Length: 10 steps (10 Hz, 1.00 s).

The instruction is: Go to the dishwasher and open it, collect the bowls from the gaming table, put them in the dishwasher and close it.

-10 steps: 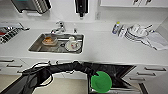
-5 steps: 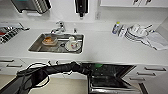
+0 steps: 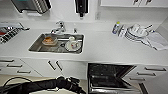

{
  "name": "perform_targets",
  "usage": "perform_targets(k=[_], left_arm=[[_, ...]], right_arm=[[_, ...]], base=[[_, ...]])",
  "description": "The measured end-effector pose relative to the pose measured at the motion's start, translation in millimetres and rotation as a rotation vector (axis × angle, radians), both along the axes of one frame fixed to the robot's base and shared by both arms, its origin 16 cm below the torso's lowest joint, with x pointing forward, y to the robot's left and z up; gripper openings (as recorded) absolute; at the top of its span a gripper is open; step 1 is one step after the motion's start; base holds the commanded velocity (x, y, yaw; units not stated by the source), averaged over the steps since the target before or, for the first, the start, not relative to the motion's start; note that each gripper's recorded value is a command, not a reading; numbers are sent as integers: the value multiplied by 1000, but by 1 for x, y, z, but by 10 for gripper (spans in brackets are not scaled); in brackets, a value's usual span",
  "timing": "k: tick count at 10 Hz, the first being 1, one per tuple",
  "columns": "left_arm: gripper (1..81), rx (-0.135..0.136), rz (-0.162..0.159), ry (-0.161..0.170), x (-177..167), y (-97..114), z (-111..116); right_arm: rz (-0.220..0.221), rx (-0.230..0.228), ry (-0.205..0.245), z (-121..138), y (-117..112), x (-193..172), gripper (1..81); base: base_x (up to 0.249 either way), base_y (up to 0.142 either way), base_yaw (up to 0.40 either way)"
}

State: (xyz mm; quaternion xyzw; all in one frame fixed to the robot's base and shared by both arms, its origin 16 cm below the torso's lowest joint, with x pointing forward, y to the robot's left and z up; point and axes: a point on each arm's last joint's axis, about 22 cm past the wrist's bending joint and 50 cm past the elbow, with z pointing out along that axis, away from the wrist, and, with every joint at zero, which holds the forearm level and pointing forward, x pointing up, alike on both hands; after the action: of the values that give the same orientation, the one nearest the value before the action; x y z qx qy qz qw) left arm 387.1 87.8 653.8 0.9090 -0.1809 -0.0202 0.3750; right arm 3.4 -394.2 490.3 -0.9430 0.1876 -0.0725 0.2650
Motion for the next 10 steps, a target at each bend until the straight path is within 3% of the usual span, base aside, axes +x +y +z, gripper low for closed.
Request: perform_targets(k=[2,4,6,8,10], left_arm=[[811,25,-26,75,-77,26,-21],[811,37,-55,103,-135,41,-33],[811,49,-92,152,-202,50,-44],[811,42,-108,151,-234,50,-48],[811,68,-110,163,-259,57,-66]], right_arm=[[-17,65,-43,-3,6,55,10],[-19,76,-56,0,-17,106,10],[-29,98,-83,12,-42,158,10],[-33,115,-101,38,-78,174,10],[-38,118,-128,70,-120,189,10]], base=[[0,0,0],[0,0,0],[0,0,0],[0,0,0],[0,0,0]])
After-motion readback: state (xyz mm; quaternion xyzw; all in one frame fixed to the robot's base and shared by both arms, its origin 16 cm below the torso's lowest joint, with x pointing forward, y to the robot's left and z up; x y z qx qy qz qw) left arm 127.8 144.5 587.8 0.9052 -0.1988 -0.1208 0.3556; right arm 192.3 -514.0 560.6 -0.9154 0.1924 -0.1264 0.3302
